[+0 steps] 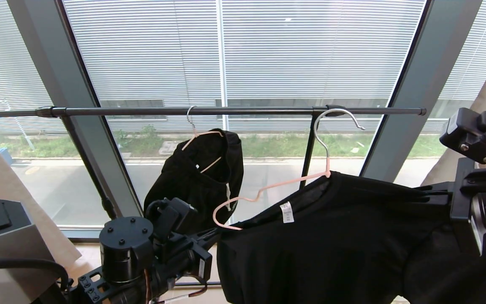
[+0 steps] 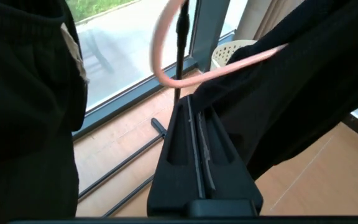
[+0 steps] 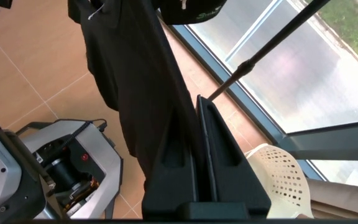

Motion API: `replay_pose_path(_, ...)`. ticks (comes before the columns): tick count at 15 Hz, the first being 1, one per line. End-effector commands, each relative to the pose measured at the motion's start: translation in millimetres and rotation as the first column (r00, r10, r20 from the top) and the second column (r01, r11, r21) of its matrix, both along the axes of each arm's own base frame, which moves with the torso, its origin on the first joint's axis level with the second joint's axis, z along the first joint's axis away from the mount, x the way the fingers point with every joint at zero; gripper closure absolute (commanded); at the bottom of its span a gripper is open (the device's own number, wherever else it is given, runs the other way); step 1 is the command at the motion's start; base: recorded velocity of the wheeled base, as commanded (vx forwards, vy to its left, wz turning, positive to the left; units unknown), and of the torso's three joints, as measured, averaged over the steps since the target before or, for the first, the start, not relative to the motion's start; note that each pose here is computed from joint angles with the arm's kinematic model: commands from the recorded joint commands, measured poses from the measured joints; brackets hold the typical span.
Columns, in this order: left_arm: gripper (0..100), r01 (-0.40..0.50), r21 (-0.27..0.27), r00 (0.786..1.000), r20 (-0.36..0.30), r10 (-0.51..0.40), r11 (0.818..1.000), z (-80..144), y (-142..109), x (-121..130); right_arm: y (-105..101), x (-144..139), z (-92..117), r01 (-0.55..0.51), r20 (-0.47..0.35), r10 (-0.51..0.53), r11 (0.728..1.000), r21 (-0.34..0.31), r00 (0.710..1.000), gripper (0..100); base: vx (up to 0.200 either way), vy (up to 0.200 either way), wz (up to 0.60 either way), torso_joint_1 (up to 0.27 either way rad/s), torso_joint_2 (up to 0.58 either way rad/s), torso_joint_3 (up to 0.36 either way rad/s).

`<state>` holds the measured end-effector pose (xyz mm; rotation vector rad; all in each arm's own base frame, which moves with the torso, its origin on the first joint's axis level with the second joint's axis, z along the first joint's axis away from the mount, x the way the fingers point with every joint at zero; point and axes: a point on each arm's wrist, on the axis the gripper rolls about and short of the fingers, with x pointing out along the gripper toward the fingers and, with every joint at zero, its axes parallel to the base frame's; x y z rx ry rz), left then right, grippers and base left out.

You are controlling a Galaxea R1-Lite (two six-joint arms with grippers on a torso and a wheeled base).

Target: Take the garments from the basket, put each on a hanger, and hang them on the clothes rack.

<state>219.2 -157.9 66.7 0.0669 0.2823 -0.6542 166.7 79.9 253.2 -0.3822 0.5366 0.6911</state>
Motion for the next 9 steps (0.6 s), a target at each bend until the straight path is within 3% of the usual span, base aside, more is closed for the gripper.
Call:
replay_pose_path(1,100,-0.046,-0.016,0.999,-0.003,0.046,0.999,0,7,9,-4,-8,-1,0.000,0.007,0.000,1.000,0.002,1.000,100,0.000,0.000,0.00,0.000,0.00,0.000)
replay_pose_path(5,100,-0.090,-0.041,0.996,0.015,0.091,0.995,5,15,20,-9,-20,-3,0.002,0.017,-0.002,1.000,0.006,1.000,100,0.000,0.000,0.00,0.000,0.00,0.000)
replay_pose_path(9,100,-0.076,-0.094,0.992,0.089,0.084,0.993,27,11,22,-11,-25,-9,0.004,0.005,-0.004,1.000,-0.008,1.000,100,0.000,0.000,0.00,0.000,0.00,0.000)
